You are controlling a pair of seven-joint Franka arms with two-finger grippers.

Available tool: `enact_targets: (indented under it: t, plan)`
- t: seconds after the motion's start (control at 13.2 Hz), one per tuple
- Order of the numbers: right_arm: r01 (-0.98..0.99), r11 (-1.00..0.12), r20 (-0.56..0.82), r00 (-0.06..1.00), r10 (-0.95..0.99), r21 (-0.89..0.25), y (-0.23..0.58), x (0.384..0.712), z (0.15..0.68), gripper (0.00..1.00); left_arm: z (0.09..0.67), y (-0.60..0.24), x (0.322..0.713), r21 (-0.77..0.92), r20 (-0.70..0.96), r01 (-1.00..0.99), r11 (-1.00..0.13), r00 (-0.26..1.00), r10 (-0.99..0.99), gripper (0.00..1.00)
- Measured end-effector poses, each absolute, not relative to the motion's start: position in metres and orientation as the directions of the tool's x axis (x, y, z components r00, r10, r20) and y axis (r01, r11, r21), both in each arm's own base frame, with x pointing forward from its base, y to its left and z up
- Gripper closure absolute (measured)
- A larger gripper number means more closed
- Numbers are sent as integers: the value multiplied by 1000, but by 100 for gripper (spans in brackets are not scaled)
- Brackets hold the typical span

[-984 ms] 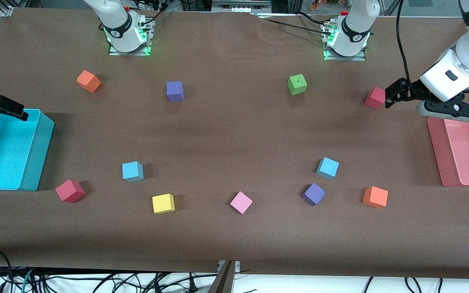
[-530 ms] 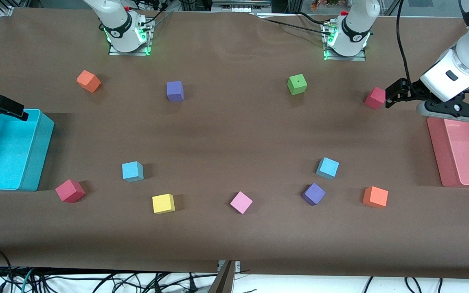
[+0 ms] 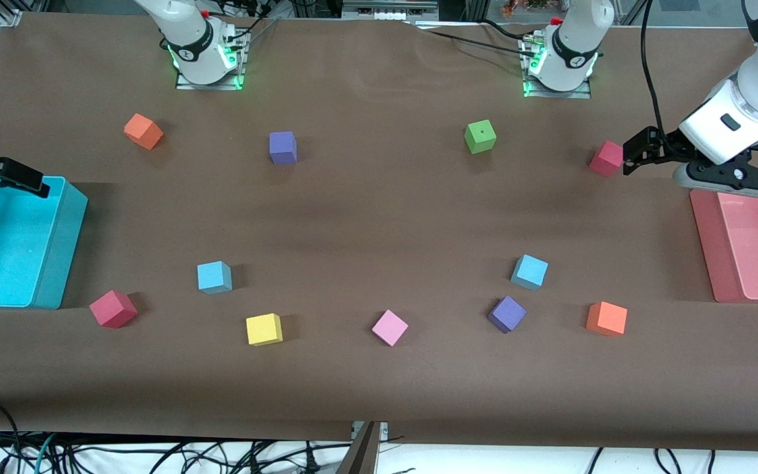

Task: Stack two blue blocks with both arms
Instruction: 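Reach the right gripper down to the light blue cube and grasp it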

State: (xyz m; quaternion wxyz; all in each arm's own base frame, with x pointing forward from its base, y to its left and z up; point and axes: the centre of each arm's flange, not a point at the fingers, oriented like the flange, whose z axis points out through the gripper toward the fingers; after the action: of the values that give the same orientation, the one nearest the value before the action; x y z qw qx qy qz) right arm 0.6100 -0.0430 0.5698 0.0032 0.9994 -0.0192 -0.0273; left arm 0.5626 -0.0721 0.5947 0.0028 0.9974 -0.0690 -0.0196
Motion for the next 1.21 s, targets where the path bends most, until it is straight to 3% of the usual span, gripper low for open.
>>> enact_targets:
  t: [0.38, 0.76, 1.21]
  plan:
    - [61, -998, -118, 991, 60, 3, 23, 654, 473, 0, 595, -72, 563, 8, -38, -137, -991, 990, -137, 0]
    - [112, -993, -90, 989, 114, -31, 90, 682, 366, 0, 595, -70, 563, 8, -37, -135, -991, 990, -135, 0]
    - [154, -987, -23, 988, 155, -33, 126, 668, 257, 0, 596, -70, 563, 8, -36, -134, -991, 990, -134, 0]
